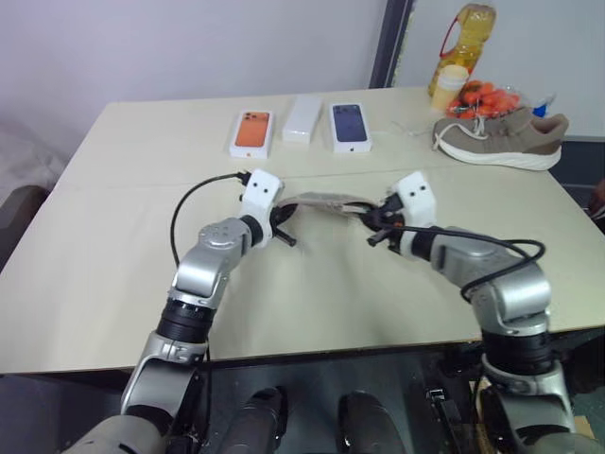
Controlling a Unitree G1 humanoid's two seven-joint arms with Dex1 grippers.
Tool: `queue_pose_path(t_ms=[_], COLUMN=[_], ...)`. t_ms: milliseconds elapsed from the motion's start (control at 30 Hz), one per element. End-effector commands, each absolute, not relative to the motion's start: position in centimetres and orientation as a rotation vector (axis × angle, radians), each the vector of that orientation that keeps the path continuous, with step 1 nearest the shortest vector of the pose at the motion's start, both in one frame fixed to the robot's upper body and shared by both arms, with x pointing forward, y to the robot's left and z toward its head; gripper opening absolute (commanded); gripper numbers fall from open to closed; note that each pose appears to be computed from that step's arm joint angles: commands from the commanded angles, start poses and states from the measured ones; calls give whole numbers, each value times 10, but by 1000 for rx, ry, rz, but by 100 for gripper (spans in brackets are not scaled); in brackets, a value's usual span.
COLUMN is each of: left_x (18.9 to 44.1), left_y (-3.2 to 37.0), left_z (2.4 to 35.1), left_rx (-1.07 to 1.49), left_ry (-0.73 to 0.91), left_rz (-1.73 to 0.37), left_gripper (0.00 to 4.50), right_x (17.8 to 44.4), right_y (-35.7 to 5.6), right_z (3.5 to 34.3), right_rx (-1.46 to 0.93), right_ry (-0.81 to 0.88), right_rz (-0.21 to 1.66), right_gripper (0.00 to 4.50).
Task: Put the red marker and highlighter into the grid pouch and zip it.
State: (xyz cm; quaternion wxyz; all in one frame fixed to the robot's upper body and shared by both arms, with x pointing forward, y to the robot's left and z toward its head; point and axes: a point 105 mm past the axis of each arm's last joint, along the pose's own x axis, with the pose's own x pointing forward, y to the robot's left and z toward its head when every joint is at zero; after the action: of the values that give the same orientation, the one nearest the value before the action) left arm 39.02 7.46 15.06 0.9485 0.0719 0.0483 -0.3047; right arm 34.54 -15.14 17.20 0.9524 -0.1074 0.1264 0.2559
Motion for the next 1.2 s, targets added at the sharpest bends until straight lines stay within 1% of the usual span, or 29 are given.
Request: queue_pose_path(t_ms=[33, 167, 267, 333, 367, 400, 467, 500, 567, 600, 700, 800, 900, 1000, 1100, 1200], left_x=[396, 398, 396, 391, 388, 386, 382, 378, 368, 360, 341, 327, 316, 309, 303, 298], left_y=[97, 111, 113, 112, 113, 114, 118, 122, 131, 138, 159, 185, 218, 244, 265, 274], left_z=[159, 153, 151, 153, 153, 153, 151, 149, 143, 137, 120, 108, 107, 110, 109, 109], left_rx=[156, 152, 123, 52, 33, 24, 20, 12, -2, 0, 6, -13, 30, 82, 99, 105], left_ry=[50, 62, 67, 60, 62, 66, 77, 87, 107, 122, 176, 201, 189, 177, 182, 180], left_rz=[-560, -530, -536, -568, -574, -575, -569, -559, -553, -552, -511, -427, -323, -249, -197, -180], left_gripper=[0, 0, 0, 67, 107, 156, 256, 316, 417, 450, 450, 450, 450, 450, 450, 450], right_x=[345, 344, 341, 337, 335, 333, 329, 326, 320, 315, 304, 301, 301, 300, 302, 304], right_y=[-186, -210, -208, -200, -197, -195, -193, -193, -191, -191, -198, -208, -222, -226, -230, -231], right_z=[187, 180, 176, 173, 170, 169, 166, 164, 162, 161, 154, 155, 157, 161, 160, 155], right_rx=[-252, -290, -324, -318, -305, -301, -314, -318, -325, -325, -349, -312, -273, -224, -197, -193], right_ry=[234, 272, 273, 272, 276, 279, 281, 280, 266, 259, 251, 222, 198, 168, 160, 164], right_rz=[439, 386, 415, 479, 507, 528, 556, 573, 611, 636, 675, 664, 628, 624, 613, 608], right_gripper=[5, 5, 5, 0, 59, 95, 190, 253, 359, 411, 411, 411, 411, 411, 411, 411])
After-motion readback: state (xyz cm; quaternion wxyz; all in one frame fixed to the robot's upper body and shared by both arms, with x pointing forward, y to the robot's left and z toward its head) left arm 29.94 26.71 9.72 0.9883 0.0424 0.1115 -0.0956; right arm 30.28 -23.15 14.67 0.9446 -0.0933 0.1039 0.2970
